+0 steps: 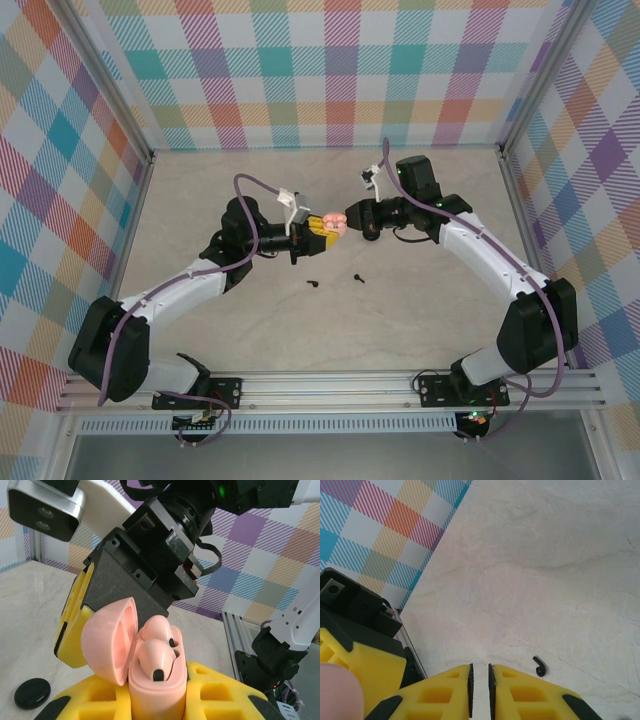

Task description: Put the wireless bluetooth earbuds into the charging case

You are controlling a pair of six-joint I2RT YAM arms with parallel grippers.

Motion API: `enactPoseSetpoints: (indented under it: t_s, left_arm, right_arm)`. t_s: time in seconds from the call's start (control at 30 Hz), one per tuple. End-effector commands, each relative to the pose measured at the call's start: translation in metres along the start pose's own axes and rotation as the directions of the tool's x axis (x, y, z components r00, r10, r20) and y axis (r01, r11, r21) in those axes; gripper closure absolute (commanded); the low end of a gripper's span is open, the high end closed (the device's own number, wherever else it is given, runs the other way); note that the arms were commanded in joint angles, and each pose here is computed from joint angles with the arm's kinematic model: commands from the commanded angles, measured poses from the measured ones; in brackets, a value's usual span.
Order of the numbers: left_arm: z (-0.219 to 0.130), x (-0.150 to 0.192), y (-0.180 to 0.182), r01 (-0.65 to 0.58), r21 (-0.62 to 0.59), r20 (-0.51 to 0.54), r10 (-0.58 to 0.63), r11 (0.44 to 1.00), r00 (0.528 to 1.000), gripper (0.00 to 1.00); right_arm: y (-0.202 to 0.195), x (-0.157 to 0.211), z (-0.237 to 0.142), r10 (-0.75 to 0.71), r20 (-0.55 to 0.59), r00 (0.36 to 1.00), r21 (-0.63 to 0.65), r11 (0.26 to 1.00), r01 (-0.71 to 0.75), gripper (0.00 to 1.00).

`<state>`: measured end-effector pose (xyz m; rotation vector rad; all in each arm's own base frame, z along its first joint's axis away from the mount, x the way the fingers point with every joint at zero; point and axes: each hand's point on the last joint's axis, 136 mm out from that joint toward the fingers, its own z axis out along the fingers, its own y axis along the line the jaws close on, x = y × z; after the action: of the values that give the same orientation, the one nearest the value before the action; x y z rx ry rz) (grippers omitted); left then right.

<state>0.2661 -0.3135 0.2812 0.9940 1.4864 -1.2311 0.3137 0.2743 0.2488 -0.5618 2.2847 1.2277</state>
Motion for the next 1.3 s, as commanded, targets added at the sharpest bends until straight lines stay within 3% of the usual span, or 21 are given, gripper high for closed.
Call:
enactPoseSetpoints:
  t_s: [0.0,0.7,0.97,1.27]
  left_arm:
    - [0.006,-0.010,-0.011,-0.024,0.052,0.013,0.023,0.998,1.000,0.94]
    - [0.018,0.008,0.009,0.076,0.028,-0.031,-0.075,0.997,0.997,0.94]
    - [0.018,0.014,0.043,0.130,-0.151,-0.036,-0.137,0.980,0.990,0.94]
    - [0.027,0.030,0.102,0.329,-0.327,0.013,-0.344,0.886,0.939,0.93]
  right_arm:
    - [0.021,-0.017,-0.010,-0.070,0.047,0.996,-0.056,0.996,0.073,0.80]
    - [0.043,-0.017,-0.023,-0.123,0.077,0.989,-0.119,0.984,0.132,0.81]
    - [-0.002,-0.021,-0.031,-0.085,0.111,0.990,0.166,0.984,0.066,0.79]
    - [-0.044,-0.012,-0.046,-0.041,0.137,0.990,0.394,0.919,-0.017,0.79]
